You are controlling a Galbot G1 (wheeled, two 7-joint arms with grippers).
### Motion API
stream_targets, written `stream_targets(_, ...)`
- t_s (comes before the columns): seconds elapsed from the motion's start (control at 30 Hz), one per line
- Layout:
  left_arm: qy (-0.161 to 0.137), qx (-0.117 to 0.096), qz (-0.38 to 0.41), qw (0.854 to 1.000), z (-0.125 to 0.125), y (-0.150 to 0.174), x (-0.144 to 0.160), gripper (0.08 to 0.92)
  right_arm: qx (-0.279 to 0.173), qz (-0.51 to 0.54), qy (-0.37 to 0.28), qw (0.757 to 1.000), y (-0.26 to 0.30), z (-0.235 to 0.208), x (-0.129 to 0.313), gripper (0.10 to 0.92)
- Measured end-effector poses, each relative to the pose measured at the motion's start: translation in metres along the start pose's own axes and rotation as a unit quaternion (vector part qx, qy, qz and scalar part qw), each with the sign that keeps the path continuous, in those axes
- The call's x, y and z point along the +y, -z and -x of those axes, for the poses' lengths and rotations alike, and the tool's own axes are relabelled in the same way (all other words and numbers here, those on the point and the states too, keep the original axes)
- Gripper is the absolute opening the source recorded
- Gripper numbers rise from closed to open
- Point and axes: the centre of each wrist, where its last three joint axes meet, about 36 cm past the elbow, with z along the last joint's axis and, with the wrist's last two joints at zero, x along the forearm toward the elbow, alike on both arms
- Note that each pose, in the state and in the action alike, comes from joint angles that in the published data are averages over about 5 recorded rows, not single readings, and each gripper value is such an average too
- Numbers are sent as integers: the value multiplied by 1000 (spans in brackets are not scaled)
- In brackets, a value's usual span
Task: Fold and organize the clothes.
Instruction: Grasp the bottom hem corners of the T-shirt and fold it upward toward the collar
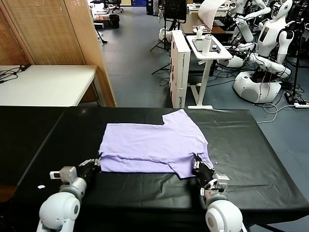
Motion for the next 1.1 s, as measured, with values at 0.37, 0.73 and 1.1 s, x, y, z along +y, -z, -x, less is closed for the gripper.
stream_targets(0.37,-2,-16,3,1000,5,4,1,893,-4,-7,-18,1000,2,-18,-7,906)
stream_targets(0.73,6,-22,7,1000,-17,0,0,907,31,-29,-31,999,-15,-55,-12,907)
stream_targets(1.1,2,-7,10,1000,-33,-17,-17,907,47,-26,-31,998,-23,-46,-12,867)
